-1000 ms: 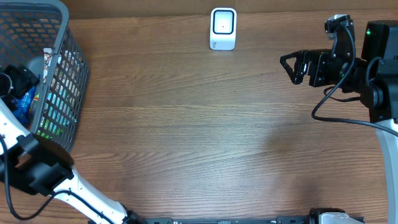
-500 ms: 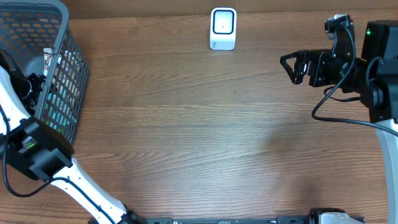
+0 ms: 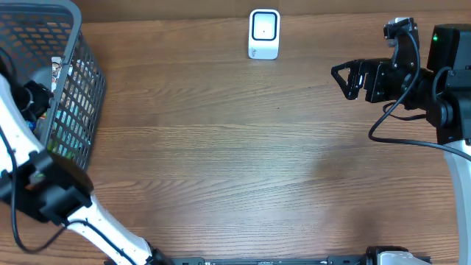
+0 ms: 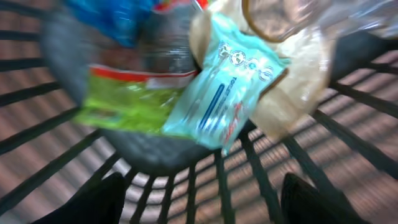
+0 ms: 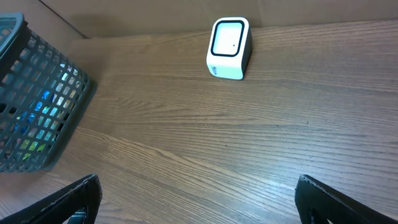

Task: Scan the item barcode
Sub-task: 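Grasp the light-blue tissue packet in the basket with the left gripper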

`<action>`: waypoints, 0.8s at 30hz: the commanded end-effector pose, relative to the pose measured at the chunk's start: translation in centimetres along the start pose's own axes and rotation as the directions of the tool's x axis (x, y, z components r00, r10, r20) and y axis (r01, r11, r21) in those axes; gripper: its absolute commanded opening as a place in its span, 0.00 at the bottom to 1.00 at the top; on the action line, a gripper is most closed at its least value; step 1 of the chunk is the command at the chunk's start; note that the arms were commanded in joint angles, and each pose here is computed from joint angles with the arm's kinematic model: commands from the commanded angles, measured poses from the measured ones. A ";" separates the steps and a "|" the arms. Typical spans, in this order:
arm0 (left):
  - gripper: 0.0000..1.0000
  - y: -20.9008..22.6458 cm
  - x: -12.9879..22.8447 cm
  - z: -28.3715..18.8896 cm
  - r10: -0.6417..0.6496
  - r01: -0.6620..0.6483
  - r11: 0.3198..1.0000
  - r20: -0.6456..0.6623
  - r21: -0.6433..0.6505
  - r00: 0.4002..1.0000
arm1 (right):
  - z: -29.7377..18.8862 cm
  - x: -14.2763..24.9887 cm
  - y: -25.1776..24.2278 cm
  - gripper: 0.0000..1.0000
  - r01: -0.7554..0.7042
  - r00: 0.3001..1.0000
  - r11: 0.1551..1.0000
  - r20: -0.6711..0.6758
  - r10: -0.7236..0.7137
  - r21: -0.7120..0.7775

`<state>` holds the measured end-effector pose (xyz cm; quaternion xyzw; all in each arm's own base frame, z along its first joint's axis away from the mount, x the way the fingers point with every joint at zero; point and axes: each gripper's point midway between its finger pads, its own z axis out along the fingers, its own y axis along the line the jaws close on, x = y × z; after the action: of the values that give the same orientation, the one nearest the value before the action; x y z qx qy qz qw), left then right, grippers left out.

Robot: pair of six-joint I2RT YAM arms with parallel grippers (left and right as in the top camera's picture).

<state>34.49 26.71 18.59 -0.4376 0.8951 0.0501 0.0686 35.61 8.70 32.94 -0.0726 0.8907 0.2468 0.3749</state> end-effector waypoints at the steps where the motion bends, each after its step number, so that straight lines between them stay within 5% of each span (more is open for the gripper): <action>1: 0.72 1.8 1.2 -6.9 -0.059 0.061 0.998 0.139 -0.012 0.989 | -0.4 -0.9 0.5 1.00 0.018 1.000 1.000 0.026 -0.018 -0.008; 11: 0.66 5.0 2.8 -13.4 -0.160 0.185 0.981 0.315 -0.053 0.936 | -0.4 -0.7 0.5 1.00 0.014 1.000 1.000 0.018 -0.014 -0.009; 20: 0.60 4.1 5.7 -18.2 -0.119 0.135 0.991 0.422 -0.008 0.899 | -0.4 -0.7 0.6 1.00 0.014 1.000 1.000 0.017 -0.014 -0.013; 24: 0.60 4.3 8.7 -21.1 -0.124 0.143 0.990 0.537 0.005 0.835 | -0.4 -0.6 0.6 1.00 0.012 1.000 1.000 0.014 -0.012 -0.012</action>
<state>27.01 21.25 35.22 -0.4601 0.8355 0.1526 0.2587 35.53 8.69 32.85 -0.0718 0.8917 0.2470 0.3724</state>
